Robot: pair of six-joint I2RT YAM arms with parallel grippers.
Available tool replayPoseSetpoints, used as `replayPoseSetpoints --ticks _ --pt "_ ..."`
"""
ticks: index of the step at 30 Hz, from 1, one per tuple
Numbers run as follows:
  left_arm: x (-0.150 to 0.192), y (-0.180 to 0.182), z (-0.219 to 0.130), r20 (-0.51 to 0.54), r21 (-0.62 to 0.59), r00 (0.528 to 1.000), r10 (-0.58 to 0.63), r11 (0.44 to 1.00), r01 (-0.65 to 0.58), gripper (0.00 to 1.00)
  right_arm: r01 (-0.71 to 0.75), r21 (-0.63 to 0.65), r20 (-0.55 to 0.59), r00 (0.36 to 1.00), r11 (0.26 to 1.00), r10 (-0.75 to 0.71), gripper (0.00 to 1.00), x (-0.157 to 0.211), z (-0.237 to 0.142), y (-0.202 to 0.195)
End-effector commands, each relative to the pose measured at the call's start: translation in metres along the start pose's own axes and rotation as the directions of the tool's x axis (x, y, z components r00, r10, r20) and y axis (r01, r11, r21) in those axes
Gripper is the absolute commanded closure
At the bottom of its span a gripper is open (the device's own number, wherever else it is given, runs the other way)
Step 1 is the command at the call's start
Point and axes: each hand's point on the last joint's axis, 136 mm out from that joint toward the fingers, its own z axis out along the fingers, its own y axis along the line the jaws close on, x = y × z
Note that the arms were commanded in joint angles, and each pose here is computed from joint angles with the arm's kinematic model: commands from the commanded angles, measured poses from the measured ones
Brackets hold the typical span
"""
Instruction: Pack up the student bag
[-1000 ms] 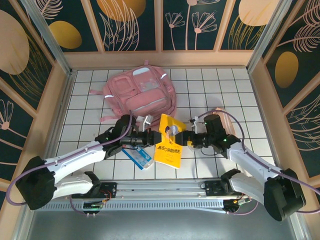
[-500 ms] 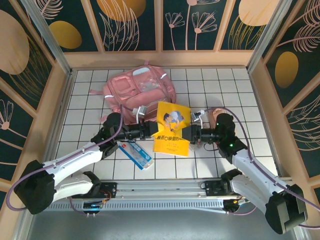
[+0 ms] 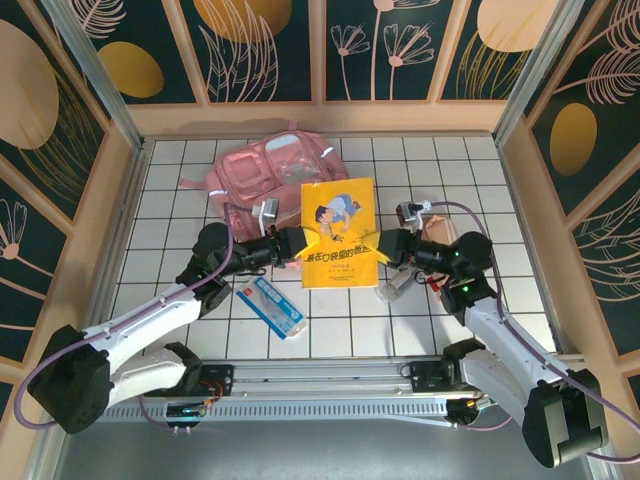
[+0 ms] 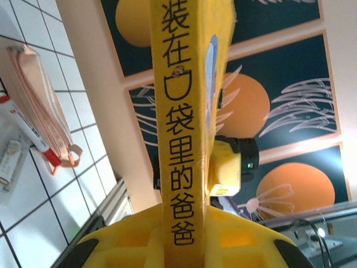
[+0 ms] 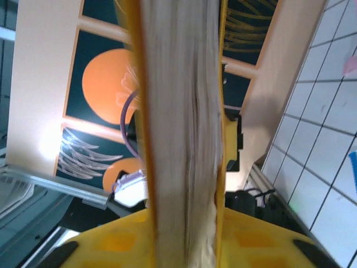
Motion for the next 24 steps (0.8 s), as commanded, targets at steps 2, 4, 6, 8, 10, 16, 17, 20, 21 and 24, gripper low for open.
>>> replayPoseSetpoints --ticks 2,4,6,8,10,16,17,20,21,24 --pt "-0.017 -0.001 -0.003 0.093 0.013 0.995 0.021 1.000 -0.023 1.00 0.041 -0.014 0.035 0.999 0.999 -0.040 0.83 -0.010 0.001 0.010" --pt "-0.019 0.002 -0.001 0.092 0.003 0.996 0.020 1.000 -0.020 0.99 0.042 -0.022 0.038 0.998 0.999 -0.041 1.00 -0.013 0.002 0.012" --pt "-0.018 0.002 0.001 0.086 0.008 0.996 0.021 1.000 -0.022 0.99 0.036 -0.024 0.049 0.998 0.999 -0.035 1.00 -0.017 0.004 0.011" --pt "-0.018 0.002 0.003 0.076 0.008 0.997 0.025 1.000 -0.026 1.00 0.033 -0.041 0.054 0.998 0.999 -0.031 0.93 -0.020 0.005 0.013" --pt "-0.018 0.002 0.005 0.069 0.011 0.997 0.023 1.000 -0.024 1.00 0.024 -0.061 0.060 0.998 0.998 -0.021 0.70 -0.024 0.007 0.016" --pt "-0.025 -0.003 0.006 0.100 0.050 0.995 0.006 0.999 -0.011 1.00 0.008 -0.124 0.108 0.994 0.992 0.005 0.47 -0.037 0.012 0.020" --pt "-0.027 -0.002 0.006 0.111 0.049 0.994 0.001 0.999 -0.007 1.00 0.005 -0.128 0.120 0.993 0.992 0.011 0.47 -0.039 0.015 0.019" --pt "-0.030 0.002 0.007 0.132 0.049 0.991 -0.015 0.999 0.009 1.00 0.002 -0.139 0.156 0.988 0.990 0.020 0.58 -0.043 0.023 0.015" --pt "-0.031 0.002 0.007 0.132 0.049 0.991 -0.019 0.999 0.012 1.00 0.002 -0.138 0.169 0.985 0.990 0.021 0.65 -0.045 0.025 0.014" --pt "-0.029 0.012 0.008 0.119 -0.006 0.993 -0.009 1.000 0.010 0.81 -0.037 -0.096 0.226 0.972 0.995 0.058 0.88 -0.052 0.019 0.000"
